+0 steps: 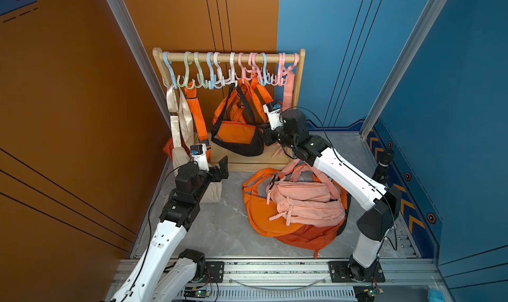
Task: Take the bag off the hook
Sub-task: Pick up the bag from the hook.
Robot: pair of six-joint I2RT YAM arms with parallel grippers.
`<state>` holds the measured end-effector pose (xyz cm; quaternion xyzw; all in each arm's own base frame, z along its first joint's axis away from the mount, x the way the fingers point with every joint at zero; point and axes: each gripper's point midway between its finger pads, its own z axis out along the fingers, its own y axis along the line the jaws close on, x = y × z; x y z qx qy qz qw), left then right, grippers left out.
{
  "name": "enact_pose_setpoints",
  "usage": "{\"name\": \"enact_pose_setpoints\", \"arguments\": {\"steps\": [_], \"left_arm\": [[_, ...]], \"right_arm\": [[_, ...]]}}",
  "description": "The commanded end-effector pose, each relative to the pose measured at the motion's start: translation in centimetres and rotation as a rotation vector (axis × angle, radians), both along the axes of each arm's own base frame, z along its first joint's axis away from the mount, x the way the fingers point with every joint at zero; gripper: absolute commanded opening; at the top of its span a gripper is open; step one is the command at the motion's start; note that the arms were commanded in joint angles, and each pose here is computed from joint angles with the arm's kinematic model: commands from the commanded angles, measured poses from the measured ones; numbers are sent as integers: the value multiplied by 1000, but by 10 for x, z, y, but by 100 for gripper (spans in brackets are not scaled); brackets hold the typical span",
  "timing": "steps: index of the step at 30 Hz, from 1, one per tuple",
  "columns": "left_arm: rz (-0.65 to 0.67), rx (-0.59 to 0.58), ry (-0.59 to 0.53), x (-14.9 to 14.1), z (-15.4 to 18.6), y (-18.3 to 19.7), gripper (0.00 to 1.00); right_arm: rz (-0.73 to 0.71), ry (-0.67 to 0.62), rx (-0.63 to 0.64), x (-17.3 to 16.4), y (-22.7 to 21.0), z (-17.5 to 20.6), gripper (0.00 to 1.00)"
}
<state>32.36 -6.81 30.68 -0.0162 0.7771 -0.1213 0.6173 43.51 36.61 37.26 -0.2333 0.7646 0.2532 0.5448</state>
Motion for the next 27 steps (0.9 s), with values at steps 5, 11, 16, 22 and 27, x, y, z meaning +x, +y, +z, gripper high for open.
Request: {"name": "enact_pose_setpoints", "arguments": {"steps": [5, 11, 16, 22, 27], "left_arm": [[19, 29, 1, -2, -4, 4, 99], [14, 30, 12, 0, -7, 2, 99], [6, 42, 13, -1, -9, 0, 99], [-2, 52, 21, 0, -12, -2, 99], [-30, 40, 20, 2, -12, -8, 99]], "right_arm": [[45, -94, 41, 25, 24, 4, 35], [40, -105, 36, 52, 37, -2, 40], [2, -102, 29, 75, 37, -13, 42], [-14, -124, 30, 86, 35, -10, 44], [-27, -125, 26, 98, 34, -16, 44]]}}
